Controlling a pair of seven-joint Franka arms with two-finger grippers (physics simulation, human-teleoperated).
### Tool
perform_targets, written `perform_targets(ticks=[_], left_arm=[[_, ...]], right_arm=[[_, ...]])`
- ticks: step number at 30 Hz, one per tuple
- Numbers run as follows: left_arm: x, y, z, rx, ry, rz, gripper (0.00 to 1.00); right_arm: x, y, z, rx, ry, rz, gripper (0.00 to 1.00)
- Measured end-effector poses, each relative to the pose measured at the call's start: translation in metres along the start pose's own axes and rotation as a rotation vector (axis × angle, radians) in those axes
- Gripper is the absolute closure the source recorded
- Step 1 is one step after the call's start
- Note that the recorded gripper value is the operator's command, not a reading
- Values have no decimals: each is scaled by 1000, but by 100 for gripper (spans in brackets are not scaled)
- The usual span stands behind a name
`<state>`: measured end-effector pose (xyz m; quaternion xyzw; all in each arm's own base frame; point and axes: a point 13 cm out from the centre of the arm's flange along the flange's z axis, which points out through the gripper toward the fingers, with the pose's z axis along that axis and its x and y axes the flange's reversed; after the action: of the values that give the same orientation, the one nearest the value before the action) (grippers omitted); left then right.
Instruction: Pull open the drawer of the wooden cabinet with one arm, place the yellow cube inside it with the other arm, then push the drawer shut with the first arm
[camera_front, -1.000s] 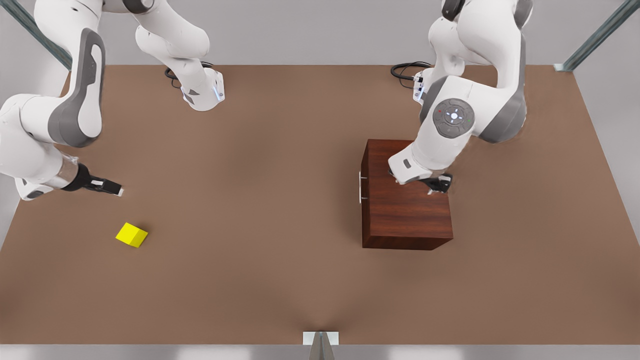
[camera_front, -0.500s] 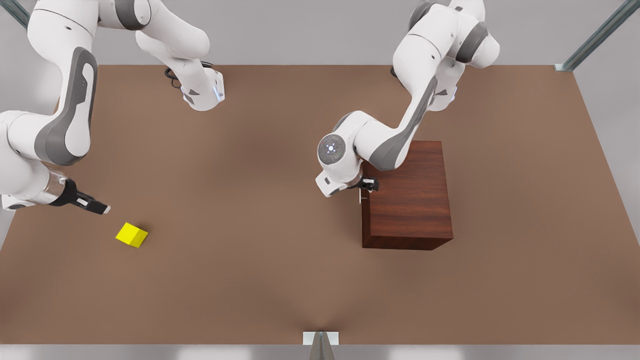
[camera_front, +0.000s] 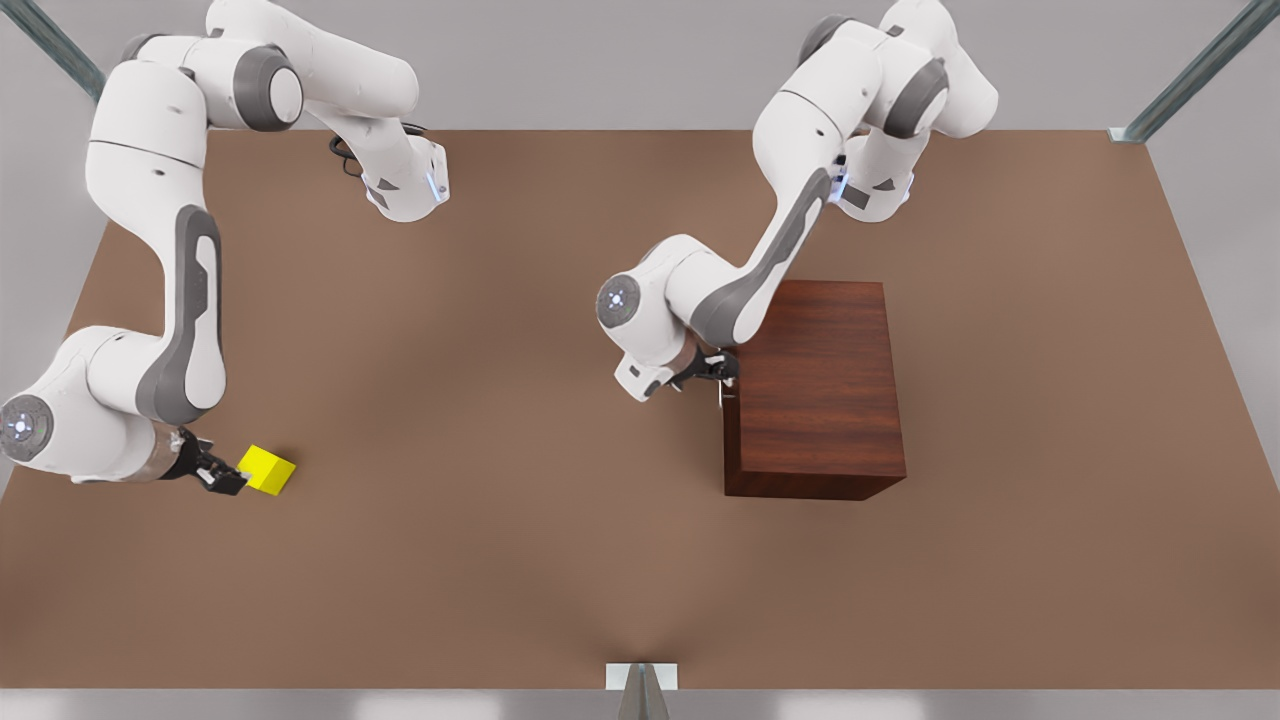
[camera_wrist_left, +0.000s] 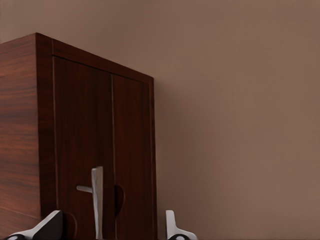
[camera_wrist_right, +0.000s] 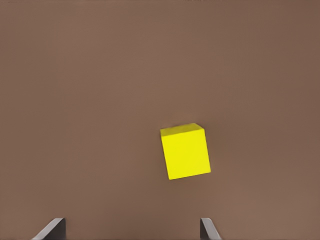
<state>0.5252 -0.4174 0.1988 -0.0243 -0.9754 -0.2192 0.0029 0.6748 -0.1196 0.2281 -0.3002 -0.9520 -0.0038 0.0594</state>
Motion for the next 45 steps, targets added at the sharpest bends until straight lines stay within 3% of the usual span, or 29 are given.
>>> perform_targets(ticks=[18,45], left_arm=[[-8,-30,26,52,-16,-104,0],[-5,-126,-32,260,-119,-231,0]], right_arm=[[-15,-36,78,4,0,-22,0],[-29,-58,148,5,-3,-166,0]])
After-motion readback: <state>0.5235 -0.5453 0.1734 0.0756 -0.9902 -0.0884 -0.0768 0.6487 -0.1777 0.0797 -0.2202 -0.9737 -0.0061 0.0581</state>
